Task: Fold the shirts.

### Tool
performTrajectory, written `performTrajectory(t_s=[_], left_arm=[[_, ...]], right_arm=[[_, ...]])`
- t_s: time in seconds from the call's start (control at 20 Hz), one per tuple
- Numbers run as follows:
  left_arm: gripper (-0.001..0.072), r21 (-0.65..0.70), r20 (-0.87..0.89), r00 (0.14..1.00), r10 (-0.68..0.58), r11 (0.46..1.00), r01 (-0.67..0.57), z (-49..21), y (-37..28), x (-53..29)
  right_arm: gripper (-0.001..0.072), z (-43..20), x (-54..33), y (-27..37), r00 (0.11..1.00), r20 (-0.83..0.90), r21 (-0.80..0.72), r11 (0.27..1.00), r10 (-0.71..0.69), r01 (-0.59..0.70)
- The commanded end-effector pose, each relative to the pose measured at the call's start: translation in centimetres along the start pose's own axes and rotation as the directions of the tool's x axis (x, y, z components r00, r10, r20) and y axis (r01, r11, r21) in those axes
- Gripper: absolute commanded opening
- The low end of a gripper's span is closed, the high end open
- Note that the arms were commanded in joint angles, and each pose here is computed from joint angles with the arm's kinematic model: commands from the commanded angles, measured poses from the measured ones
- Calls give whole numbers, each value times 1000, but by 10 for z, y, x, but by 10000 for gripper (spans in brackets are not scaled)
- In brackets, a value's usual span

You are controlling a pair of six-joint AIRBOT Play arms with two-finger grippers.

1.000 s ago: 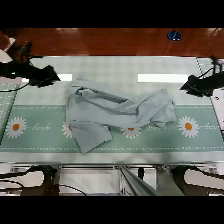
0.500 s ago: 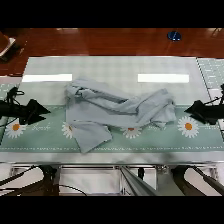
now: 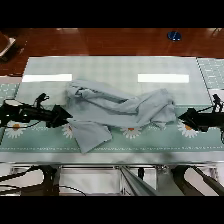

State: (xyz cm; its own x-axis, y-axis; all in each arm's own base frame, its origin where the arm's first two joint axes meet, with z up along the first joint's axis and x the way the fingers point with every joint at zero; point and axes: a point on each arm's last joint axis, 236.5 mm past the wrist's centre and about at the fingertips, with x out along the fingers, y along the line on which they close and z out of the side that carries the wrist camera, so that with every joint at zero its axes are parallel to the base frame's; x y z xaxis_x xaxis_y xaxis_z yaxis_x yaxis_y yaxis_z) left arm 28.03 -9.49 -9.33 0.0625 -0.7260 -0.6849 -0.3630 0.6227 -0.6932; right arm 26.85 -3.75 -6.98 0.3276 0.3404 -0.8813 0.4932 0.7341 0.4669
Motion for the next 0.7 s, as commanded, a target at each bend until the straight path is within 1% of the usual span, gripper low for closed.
performTrajectory(t_s=[0.0, 0.05, 0.1, 0.2, 0.3, 0.55, 0.65], left_arm=[[358, 57, -67, 998, 11, 998, -7, -4, -16, 33], [77, 75, -70, 997, 14, 997, -8, -1, -21, 35], [22, 104, -67, 998, 15, 995, -8, 2, -26, 35], [21, 138, -56, 998, 10, 990, -2, 8, -35, 31], [21, 148, -52, 999, 5, 989, 2, 11, -38, 29], [21, 149, -50, 999, 5, 989, 3, 12, -39, 28], [21, 149, -50, 999, 5, 989, 2, 12, -39, 28]], right_arm=[[407, -2, 2, 0, 1000, -6, 5, 1000, 3, -3], [407, -3, 4, -1, 1000, -18, 12, 1000, 3, -2], [407, -6, 8, -4, 999, -40, 21, 1000, 2, -1], [407, -11, 18, -6, 997, -82, 50, 999, 12, -8], [407, -8, 29, -4, 995, -88, 79, 996, 44, -37], [407, 12, 49, 22, 978, -51, 147, 970, 203, -194], [407, 15, 58, 33, 973, -74, 127, 970, 220, -210]])
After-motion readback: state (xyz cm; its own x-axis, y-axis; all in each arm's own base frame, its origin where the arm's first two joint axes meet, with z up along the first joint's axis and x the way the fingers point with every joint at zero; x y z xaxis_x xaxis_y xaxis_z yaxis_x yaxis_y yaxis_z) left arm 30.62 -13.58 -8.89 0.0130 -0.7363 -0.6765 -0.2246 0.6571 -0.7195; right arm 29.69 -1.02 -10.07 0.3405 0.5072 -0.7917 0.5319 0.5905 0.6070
